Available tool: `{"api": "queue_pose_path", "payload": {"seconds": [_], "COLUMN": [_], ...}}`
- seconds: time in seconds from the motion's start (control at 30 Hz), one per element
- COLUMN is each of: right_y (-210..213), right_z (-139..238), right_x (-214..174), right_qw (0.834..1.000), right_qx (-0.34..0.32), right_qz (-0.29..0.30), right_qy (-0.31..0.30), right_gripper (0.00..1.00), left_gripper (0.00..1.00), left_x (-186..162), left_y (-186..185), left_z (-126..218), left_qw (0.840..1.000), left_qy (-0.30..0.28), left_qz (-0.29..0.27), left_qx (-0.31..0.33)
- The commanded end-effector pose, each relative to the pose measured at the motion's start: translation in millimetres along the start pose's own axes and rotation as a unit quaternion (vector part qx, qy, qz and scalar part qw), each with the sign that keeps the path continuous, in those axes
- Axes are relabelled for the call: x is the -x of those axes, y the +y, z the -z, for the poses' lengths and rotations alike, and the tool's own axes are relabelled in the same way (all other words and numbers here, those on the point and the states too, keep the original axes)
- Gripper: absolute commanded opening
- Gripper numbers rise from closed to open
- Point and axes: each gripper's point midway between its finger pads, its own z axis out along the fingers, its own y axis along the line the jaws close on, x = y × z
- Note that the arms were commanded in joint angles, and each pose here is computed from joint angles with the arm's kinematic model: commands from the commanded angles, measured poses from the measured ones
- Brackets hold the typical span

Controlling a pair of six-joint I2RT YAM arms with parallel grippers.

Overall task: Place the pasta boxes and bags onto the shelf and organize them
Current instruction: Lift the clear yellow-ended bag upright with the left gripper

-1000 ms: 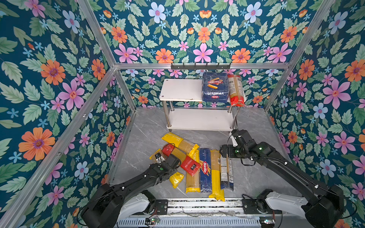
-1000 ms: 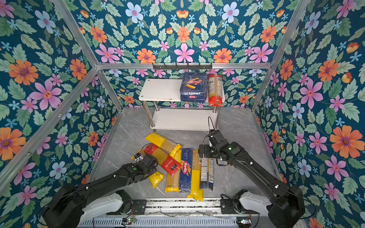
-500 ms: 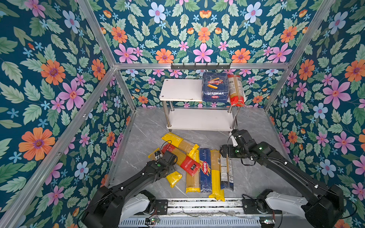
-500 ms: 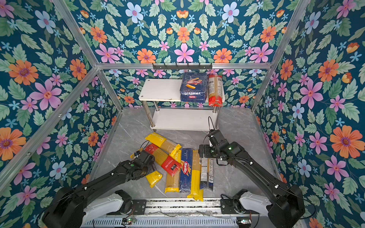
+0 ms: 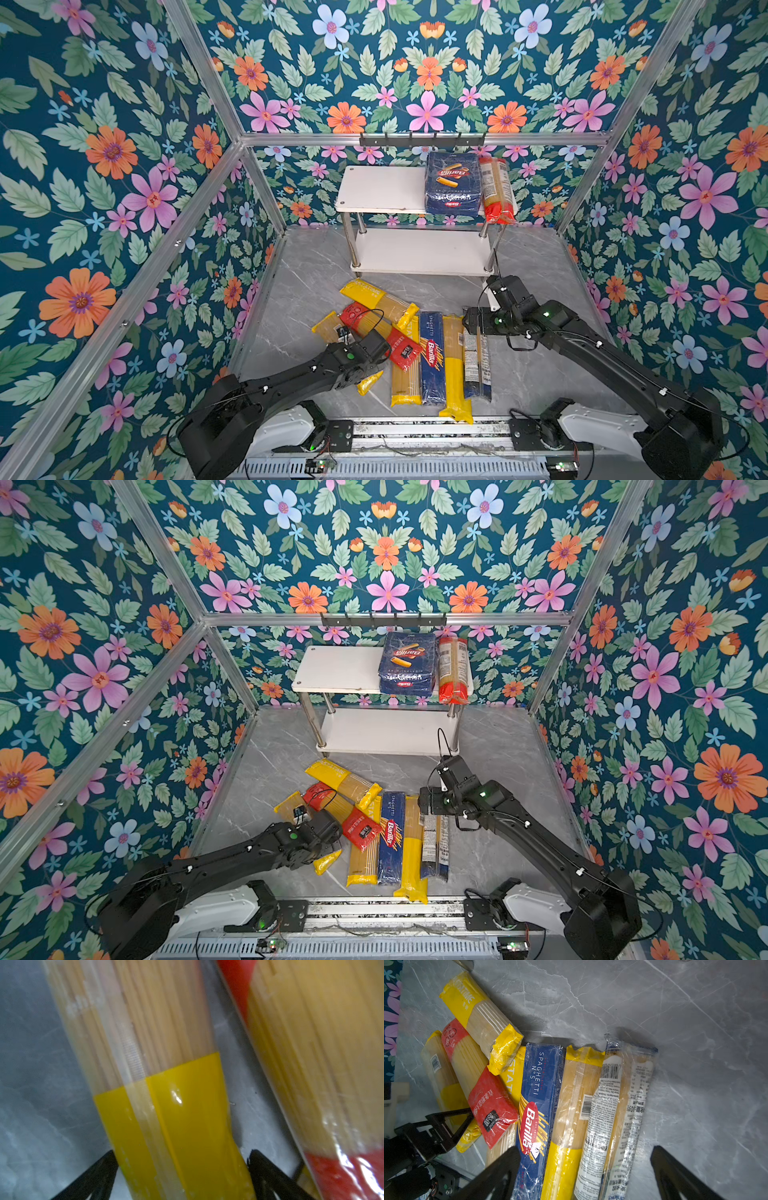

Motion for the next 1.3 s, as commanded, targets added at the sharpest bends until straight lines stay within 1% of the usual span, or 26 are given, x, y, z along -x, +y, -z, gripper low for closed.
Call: {"api": "queue_pose_path", "payload": {"seconds": [0.0,0.13,0.27,0.33,0.43,0.5,0.6,0.63,0.73,0.83,0.9,1.0,1.07,1.2,1.27], "right_y": [-3.7,-6.6,-7.1,-7.2,-7.0,-6.9,-6.0,-5.7,-5.0,-4.0,-3.2,-1.2,0.2,2.8,4.0], "right_z": [1.9,2.3,4.0,5.3,8.4,10.3,12.0,12.5,11.9,11.0,10.6,11.5,11.8,13.4,14.4], "right_x": [1.5,1.4,1.6,2.0,2.6,2.7,3.3,4.3,4.5,4.9,4.7,5.1,5.2,6.8,7.9], "right_qw": [1.000,1.000,1.000,1.000,1.000,1.000,1.000,1.000,1.000,1.000,1.000,1.000,1.000,0.999,0.999], "right_qx": [-0.003,0.004,0.005,0.006,0.008,0.009,0.011,0.012,0.012,0.014,0.016,0.020,0.024,0.029,0.031], "right_qz": [0.004,-0.004,-0.003,-0.002,-0.001,-0.001,0.000,0.000,0.000,-0.001,-0.003,-0.004,-0.004,-0.006,-0.006], "right_qy": [-0.007,-0.011,-0.013,-0.014,-0.018,-0.019,-0.022,-0.023,-0.021,-0.019,-0.018,-0.017,-0.017,-0.017,-0.018], "right_gripper": [0.99,0.99,0.99,0.99,0.99,0.99,0.99,0.99,0.99,0.99,0.99,0.99,0.99,0.99,0.99], "left_gripper": [0.99,0.99,0.98,0.95,0.88,0.82,0.77,0.75,0.62,0.43,0.32,0.21,0.12,0.00,0.00], "left_x": [-3.8,-14.4,-24.4,-32.1,-43.7,-51.0,-56.9,-58.6,-62.5,-61.2,-56.5,-43.8,-33.1,-14.6,-5.5], "left_y": [4.1,3.4,7.9,11.4,16.8,19.7,20.0,19.2,17.6,16.5,15.1,15.0,13.4,10.3,6.4], "left_z": [-5.2,-17.0,-29.6,-35.9,-40.9,-40.2,-35.7,-34.0,-28.8,-21.7,-14.8,-0.2,11.9,29.2,35.6], "left_qw": [1.000,0.999,0.999,0.998,0.997,0.997,0.997,0.997,0.997,0.998,0.998,0.999,1.000,1.000,0.999], "left_qy": [0.001,0.020,0.037,0.050,0.063,0.067,0.069,0.069,0.071,0.068,0.061,0.041,0.024,-0.005,-0.015], "left_qz": [0.027,0.029,0.024,0.022,0.028,0.029,0.029,0.027,0.021,0.014,0.010,0.004,-0.002,-0.019,-0.034], "left_qx": [0.002,0.001,0.017,0.020,0.017,0.015,0.011,0.009,0.005,0.003,0.000,0.001,0.001,0.006,0.014]}}
